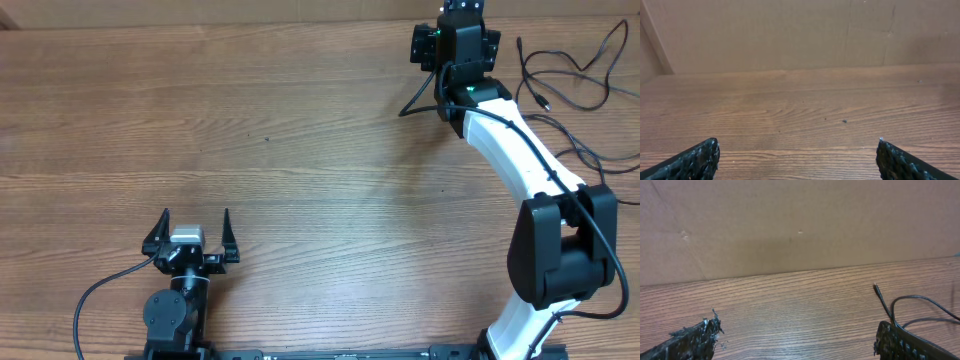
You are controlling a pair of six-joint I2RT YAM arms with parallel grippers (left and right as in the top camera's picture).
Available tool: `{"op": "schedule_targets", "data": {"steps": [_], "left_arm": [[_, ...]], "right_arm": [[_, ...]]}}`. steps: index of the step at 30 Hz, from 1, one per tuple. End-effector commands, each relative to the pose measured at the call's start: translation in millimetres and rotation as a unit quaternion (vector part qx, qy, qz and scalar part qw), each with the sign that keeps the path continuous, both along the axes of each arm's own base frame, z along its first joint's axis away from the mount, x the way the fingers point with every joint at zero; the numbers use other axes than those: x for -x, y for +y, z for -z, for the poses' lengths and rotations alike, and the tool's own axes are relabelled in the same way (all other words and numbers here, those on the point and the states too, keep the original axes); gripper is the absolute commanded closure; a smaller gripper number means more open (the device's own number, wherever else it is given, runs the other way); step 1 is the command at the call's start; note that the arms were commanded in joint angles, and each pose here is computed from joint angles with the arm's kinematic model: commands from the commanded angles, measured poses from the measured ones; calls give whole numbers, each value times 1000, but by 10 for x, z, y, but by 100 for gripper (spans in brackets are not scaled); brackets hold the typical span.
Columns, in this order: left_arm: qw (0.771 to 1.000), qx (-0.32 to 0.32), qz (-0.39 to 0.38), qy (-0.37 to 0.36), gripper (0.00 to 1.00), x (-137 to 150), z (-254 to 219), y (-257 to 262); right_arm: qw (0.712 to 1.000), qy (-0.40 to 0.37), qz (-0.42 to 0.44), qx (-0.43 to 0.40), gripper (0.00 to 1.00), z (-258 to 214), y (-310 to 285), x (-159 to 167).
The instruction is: Untangle cables
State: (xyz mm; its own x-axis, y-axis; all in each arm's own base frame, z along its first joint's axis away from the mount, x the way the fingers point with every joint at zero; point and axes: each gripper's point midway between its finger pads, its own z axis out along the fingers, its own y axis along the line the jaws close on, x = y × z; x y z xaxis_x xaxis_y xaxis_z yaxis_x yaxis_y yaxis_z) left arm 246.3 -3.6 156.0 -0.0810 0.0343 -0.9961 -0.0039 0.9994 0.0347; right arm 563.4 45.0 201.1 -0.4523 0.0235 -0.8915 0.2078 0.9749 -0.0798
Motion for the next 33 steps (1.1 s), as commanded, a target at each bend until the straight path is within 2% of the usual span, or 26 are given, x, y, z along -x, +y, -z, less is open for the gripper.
{"op": "schedule_targets", "data": {"steps": [1,9,18,33], "left_arm": [[1000,-5,3,-4,0,3,-9,-4],[1000,-9,7,-4,0,3,-8,-15],[1000,20,12,-3,0,4,-2,-42],[1000,16,13,-2,0,4,3,-41]], "right_arm": [[1000,-23,1,-4,0,-226,-14,7],[1000,-23,1,-4,0,-226,-16,7],[1000,-23,1,-4,0,-226,-16,7],[1000,-23,1,-4,0,-226,-14,7]]}}
